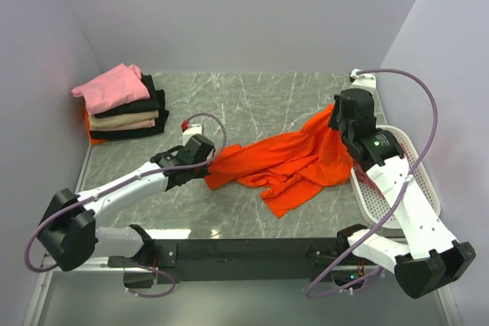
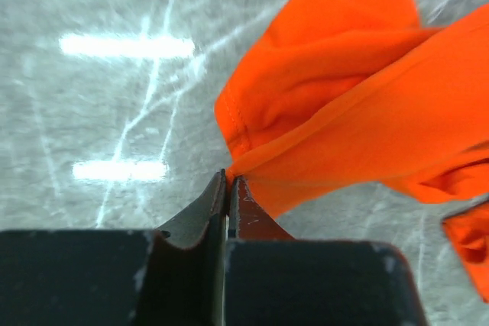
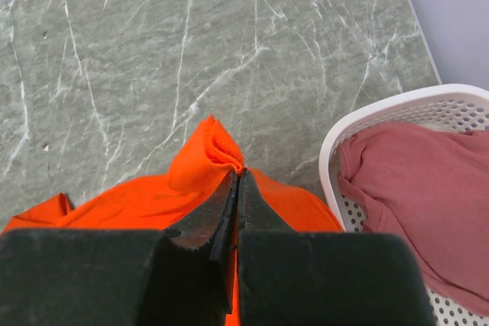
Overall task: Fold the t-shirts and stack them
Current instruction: Flatten the tshirt out
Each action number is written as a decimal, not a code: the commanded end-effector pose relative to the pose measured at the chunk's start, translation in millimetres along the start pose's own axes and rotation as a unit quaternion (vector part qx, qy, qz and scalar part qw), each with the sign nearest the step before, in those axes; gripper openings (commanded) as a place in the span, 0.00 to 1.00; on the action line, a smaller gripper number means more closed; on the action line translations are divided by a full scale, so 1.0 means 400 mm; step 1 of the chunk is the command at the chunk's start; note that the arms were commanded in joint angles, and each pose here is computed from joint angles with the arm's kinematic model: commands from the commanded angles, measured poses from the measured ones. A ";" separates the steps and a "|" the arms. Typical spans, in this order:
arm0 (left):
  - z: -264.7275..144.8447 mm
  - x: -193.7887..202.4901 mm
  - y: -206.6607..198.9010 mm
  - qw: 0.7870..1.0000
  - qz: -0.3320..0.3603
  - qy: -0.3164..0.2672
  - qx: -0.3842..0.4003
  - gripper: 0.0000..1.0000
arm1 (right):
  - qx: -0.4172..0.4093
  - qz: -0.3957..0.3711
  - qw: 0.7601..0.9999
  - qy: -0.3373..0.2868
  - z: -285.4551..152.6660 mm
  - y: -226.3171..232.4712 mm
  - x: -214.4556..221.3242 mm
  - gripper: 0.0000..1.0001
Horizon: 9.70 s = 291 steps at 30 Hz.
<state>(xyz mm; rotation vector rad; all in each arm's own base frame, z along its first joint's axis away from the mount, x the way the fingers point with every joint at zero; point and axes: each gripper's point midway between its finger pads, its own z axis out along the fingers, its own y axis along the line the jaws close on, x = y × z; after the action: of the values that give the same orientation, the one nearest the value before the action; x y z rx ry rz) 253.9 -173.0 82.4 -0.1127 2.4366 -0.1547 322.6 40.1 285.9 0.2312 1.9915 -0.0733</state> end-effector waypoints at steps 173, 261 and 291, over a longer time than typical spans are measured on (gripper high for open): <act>0.301 -0.259 0.173 0.982 -0.185 -0.023 0.021 0.89 | -0.213 -0.041 0.899 0.381 0.220 0.452 0.723 0.79; 0.193 -0.383 -0.021 0.980 -0.136 -0.077 0.124 0.88 | -0.060 -0.005 0.971 0.232 0.417 0.142 0.255 0.58; 0.478 -0.329 -0.150 0.984 -0.108 0.046 0.137 0.88 | -0.149 0.104 0.899 0.399 0.572 0.167 0.473 0.52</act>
<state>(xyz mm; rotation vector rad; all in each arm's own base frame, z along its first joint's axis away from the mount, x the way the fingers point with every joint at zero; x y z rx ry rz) 479.6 -217.6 43.3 -0.2827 2.4000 -0.5792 460.8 104.6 26.0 0.2710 2.7185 0.5434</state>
